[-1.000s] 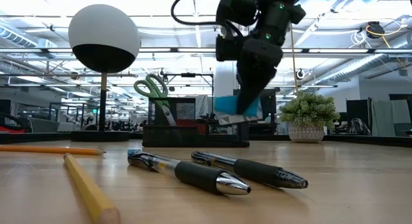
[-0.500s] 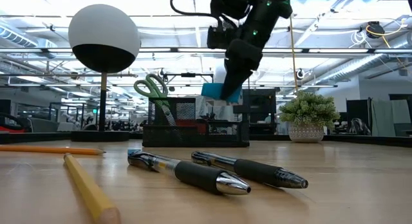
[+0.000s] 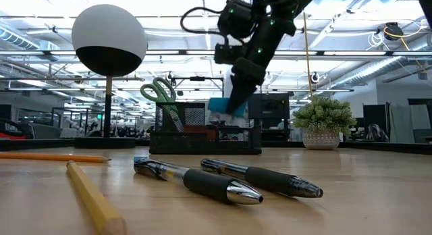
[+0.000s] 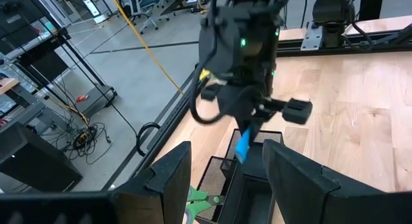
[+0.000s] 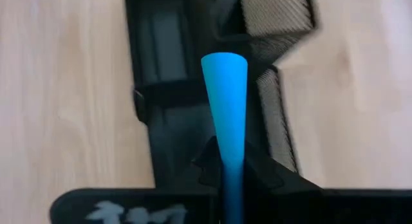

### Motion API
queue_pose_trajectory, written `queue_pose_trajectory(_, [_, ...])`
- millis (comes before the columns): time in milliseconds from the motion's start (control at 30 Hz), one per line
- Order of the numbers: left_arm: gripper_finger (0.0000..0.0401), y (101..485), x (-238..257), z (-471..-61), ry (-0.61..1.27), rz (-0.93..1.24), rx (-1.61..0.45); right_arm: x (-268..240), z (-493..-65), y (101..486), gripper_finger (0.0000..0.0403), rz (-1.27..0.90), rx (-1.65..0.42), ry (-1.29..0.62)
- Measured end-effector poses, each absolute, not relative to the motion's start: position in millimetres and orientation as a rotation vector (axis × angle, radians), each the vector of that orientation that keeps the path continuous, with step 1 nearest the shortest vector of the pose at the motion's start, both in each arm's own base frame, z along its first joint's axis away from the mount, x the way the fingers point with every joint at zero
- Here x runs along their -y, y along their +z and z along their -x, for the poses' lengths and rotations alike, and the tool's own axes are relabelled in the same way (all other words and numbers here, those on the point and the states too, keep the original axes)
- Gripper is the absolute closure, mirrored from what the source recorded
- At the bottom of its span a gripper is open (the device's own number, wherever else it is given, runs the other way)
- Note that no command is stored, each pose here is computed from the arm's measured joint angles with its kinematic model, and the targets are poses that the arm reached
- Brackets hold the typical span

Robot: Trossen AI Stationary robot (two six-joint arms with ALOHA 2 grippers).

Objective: Pick and place office supplies into organizer
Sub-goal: Put the blue sticky notes into the black desk organizer

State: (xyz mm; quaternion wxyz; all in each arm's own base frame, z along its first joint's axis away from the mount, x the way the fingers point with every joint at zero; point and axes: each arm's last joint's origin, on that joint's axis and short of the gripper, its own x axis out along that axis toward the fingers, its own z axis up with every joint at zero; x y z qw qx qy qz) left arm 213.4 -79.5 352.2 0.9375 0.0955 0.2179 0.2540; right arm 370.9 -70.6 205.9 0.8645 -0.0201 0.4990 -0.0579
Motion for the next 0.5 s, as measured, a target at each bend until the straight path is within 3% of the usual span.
queue_pose_trajectory(267, [0.0206,352,79,-213,0.519,-0.198,-0.446,70,-375,191,0.0377,0.052,-1.087,-0.103])
queue_pose_trajectory(500, [0.0206,352,79,-213,0.518,-0.198,-0.447,71,-377,193,0.0329,0.049,-1.057,-0.112])
